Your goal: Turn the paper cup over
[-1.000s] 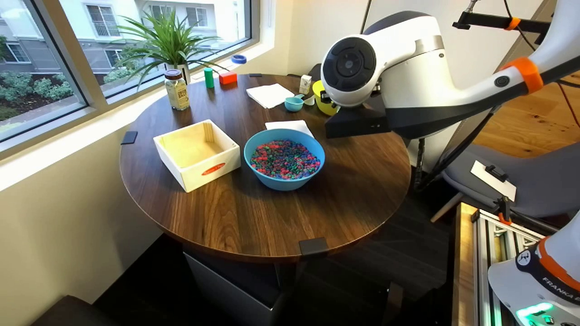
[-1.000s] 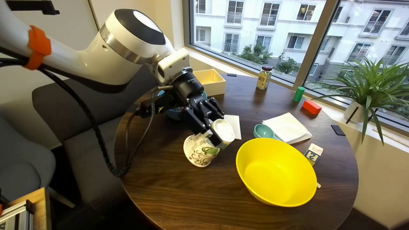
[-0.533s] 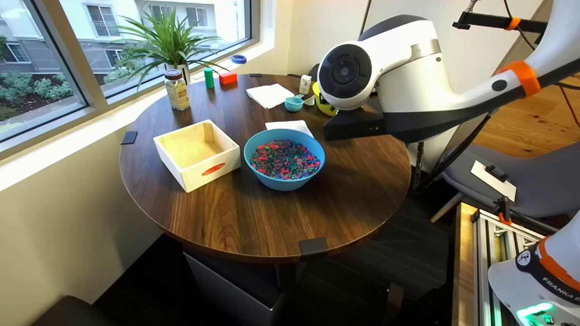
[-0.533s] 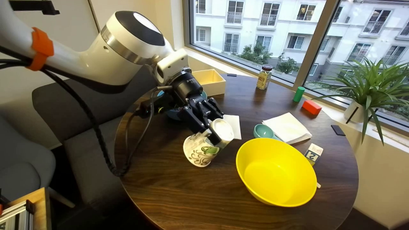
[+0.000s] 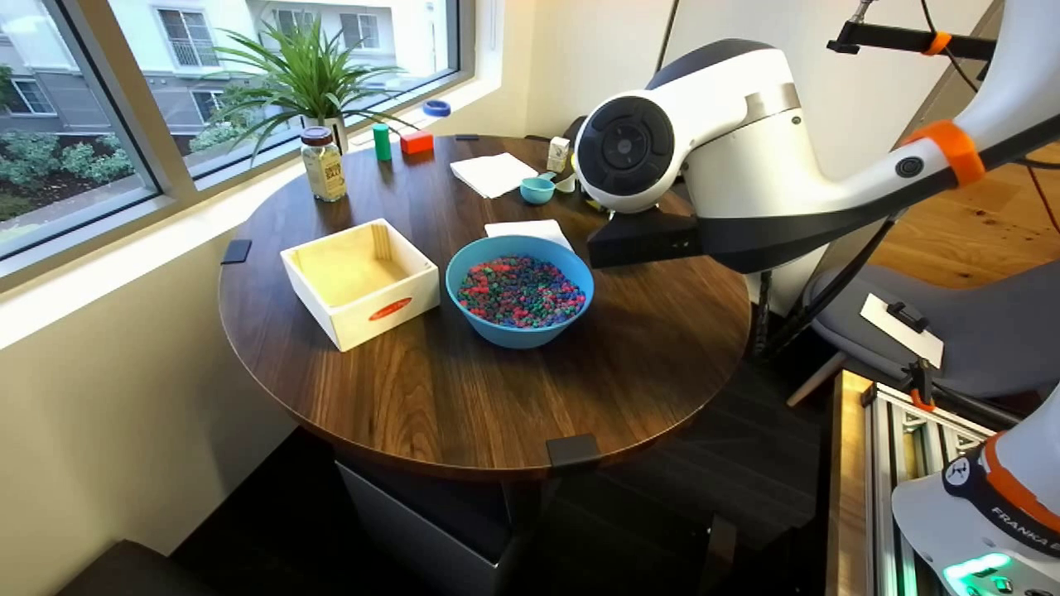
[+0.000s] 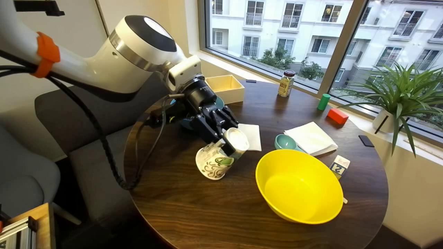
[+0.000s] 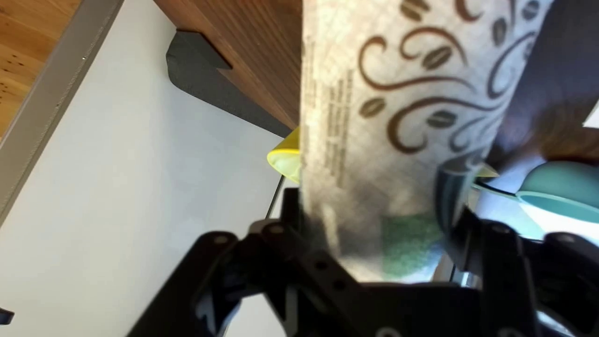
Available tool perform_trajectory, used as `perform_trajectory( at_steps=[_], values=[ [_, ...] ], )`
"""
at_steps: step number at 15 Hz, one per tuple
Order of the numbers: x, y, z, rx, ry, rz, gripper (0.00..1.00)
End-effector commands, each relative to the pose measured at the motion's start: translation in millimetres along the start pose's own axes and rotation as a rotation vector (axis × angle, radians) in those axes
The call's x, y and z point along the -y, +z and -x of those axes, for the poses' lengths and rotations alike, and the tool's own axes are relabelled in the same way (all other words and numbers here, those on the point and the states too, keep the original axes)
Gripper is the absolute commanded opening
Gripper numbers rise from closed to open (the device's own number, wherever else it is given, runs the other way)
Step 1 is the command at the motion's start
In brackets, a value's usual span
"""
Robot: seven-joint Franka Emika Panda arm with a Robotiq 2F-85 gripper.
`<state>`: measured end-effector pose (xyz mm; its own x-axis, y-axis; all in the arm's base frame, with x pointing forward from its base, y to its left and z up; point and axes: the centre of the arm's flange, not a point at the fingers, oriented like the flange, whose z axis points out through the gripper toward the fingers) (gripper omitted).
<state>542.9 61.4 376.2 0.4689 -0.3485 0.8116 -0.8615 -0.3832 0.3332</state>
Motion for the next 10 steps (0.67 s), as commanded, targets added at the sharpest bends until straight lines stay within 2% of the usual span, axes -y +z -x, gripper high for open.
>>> perform_trajectory(
  at_steps=[1,6,10],
  values=[
    [6.2,-3.9,5.2,-0.019,-0.002,0.007,0.98],
    [5.2,-9.7,4.3,-0.018,-0.001,-0.003,1.0],
    [-2.2,-11.8,-10.8,0.02,0.019,-0.025,1.0]
  ],
)
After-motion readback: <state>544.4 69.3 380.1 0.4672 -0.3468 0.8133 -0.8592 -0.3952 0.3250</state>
